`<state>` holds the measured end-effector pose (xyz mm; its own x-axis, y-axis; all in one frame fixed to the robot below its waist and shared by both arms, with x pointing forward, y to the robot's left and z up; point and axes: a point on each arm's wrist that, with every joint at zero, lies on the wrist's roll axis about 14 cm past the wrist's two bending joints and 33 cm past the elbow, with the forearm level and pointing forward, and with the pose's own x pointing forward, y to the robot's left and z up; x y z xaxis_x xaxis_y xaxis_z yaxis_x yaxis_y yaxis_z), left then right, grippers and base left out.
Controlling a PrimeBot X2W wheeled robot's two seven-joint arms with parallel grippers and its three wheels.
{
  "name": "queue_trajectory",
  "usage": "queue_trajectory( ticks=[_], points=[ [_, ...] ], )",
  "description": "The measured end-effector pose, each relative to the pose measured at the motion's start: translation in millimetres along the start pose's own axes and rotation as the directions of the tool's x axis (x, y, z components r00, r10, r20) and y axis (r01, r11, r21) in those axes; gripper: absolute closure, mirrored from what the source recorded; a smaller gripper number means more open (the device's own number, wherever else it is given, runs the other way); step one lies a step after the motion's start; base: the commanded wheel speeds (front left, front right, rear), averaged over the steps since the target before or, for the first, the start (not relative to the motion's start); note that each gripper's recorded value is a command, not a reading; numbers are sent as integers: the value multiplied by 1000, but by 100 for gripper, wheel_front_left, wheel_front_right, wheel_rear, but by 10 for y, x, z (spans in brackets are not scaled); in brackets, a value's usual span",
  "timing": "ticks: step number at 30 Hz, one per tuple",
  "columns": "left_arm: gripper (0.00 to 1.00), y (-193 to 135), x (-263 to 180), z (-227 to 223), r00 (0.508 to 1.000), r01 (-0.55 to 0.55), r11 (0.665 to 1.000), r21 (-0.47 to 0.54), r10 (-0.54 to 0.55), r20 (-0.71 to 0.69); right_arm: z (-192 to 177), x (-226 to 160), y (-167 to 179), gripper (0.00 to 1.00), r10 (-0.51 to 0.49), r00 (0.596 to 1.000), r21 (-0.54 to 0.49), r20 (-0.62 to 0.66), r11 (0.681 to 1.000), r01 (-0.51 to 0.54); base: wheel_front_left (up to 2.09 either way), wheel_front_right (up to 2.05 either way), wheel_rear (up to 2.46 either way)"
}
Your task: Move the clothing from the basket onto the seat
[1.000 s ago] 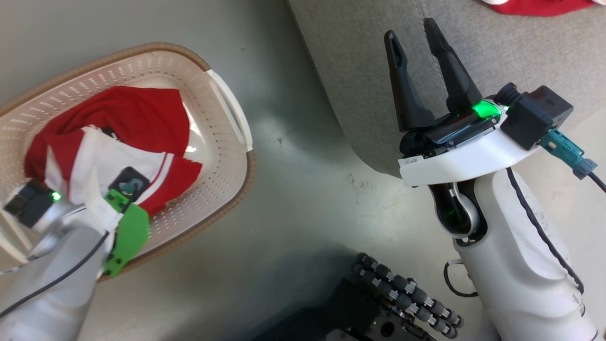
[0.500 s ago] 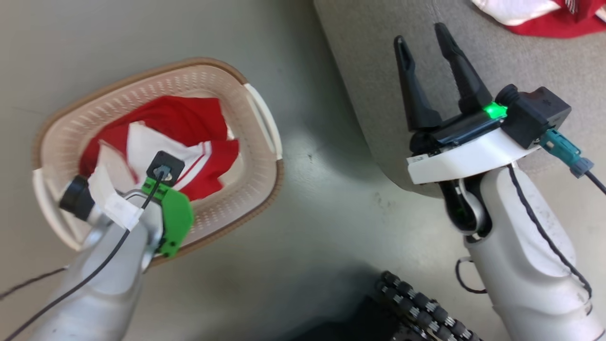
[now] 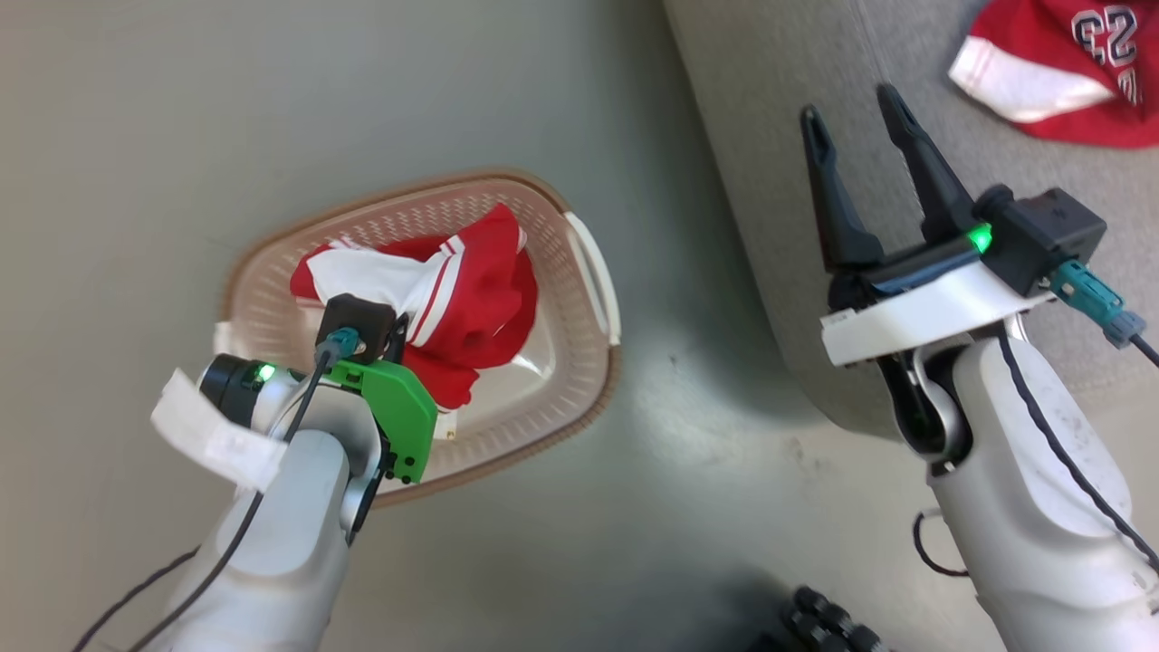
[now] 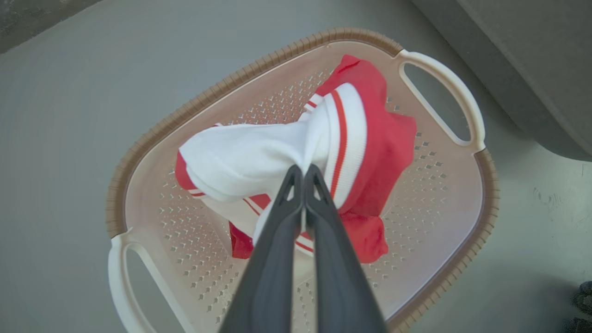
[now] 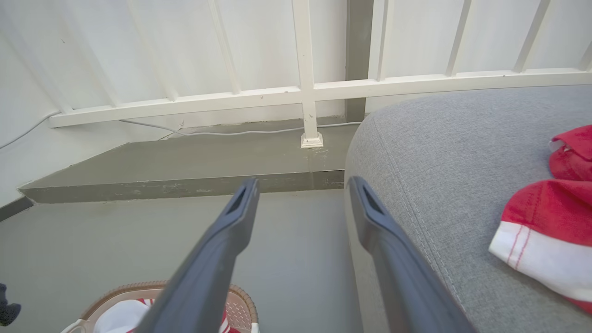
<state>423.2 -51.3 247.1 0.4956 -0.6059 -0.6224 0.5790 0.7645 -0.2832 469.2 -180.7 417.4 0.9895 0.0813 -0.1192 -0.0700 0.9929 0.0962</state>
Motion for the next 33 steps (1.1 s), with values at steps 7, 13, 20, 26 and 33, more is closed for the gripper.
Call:
queue_trajectory(
  ticks=[7, 13, 20, 26, 33],
  points=[
    [100, 165, -362, 387, 980, -85, 995, -52, 93, 174, 32, -115, 125, 0, 38, 999, -2, -5, 999, -38, 0, 0, 0],
    [100, 280, -790, 632, 936, -159, 983, -92, 179, 304, 47, -262, 300, 0, 79, 997, 11, -13, 997, -79, 0, 0, 0],
    [100, 299, -1203, 842, 884, -203, 971, -126, 237, 402, 91, -446, 477, 0, 117, 993, 21, -11, 993, -117, 0, 0, 0],
    [100, 219, -1549, 1189, 816, -220, 970, -107, 243, 524, 200, -597, 697, 0, 163, 986, 35, 17, 986, -164, 0, 0, 0],
    [100, 88, -1971, 1659, 706, -231, 969, -87, 229, 670, 334, -746, 811, 0, 190, 980, 34, 50, 981, -192, 0, 0, 0]
  ],
)
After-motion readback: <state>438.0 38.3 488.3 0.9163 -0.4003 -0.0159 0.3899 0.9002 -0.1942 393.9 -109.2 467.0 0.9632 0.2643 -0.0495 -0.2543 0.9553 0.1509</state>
